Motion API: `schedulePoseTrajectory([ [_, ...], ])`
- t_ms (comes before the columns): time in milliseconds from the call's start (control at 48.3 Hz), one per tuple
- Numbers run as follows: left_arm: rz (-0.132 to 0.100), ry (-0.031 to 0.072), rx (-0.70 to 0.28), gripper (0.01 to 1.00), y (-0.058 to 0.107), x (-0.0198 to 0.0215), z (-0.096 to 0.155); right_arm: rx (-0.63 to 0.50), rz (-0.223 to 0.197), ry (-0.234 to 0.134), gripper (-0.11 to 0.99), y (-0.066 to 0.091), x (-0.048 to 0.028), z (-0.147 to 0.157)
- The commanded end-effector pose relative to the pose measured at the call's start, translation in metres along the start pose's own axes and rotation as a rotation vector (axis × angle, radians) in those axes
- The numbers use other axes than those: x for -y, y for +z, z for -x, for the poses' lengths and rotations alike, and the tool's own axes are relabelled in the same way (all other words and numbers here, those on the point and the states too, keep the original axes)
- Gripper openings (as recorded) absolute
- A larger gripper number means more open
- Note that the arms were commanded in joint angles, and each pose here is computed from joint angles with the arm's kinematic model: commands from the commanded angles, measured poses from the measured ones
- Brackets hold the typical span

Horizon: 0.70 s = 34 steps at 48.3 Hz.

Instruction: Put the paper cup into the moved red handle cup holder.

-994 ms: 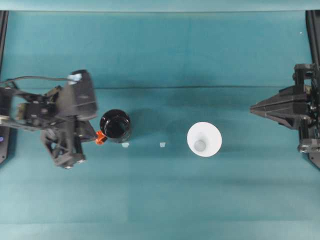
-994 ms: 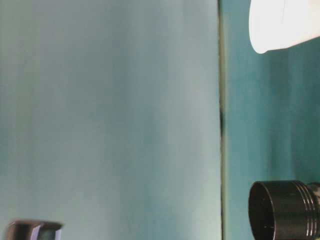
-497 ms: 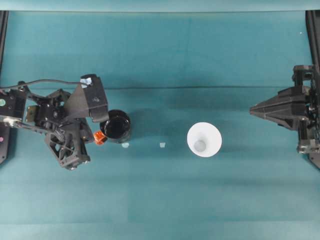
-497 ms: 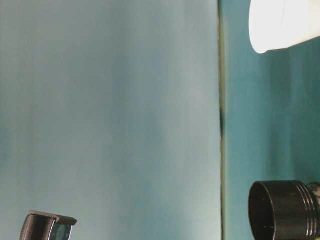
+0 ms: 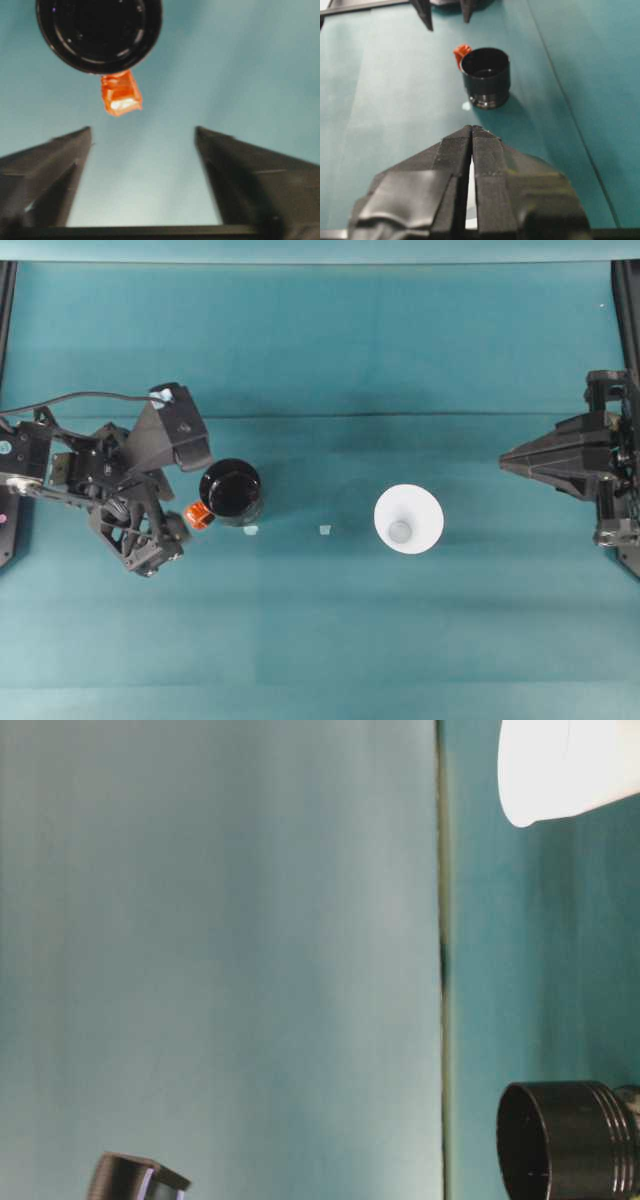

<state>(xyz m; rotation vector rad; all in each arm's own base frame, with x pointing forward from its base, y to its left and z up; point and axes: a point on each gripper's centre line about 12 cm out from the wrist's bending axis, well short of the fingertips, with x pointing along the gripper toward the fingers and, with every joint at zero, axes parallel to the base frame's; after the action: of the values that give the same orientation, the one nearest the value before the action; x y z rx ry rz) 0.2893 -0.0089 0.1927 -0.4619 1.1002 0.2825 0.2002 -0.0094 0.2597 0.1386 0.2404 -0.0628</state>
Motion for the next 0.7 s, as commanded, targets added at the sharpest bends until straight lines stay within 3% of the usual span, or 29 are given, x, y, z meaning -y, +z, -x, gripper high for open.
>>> schedulePoseTrajectory([
  [0,0.012,-0.016,0.032,0.989,0.003,0.0005,-0.003,0.018,-0.007,0.004,-0.08,0.008,-0.0014,-0.001],
  [83,0.027,-0.018,0.039,0.990,0.003,-0.0016,-0.010,0.018,-0.007,0.004,-0.08,0.008,-0.0014,-0.001],
  [310,0.055,0.027,0.007,0.991,0.004,-0.0168,-0.034,0.020,-0.009,0.004,-0.08,0.008,-0.0014,-0.001],
  [435,0.072,0.040,0.004,0.991,0.007,-0.0240,-0.042,0.017,-0.007,0.004,-0.08,0.008,-0.0014,-0.001],
  [580,0.079,0.042,0.007,0.990,0.007,-0.0270,-0.049,0.020,-0.007,0.004,-0.08,0.008,-0.0014,-0.001],
  [683,0.082,0.050,-0.008,0.989,0.001,-0.0305,-0.057,0.017,-0.007,0.004,-0.08,0.008,-0.0014,-0.001],
])
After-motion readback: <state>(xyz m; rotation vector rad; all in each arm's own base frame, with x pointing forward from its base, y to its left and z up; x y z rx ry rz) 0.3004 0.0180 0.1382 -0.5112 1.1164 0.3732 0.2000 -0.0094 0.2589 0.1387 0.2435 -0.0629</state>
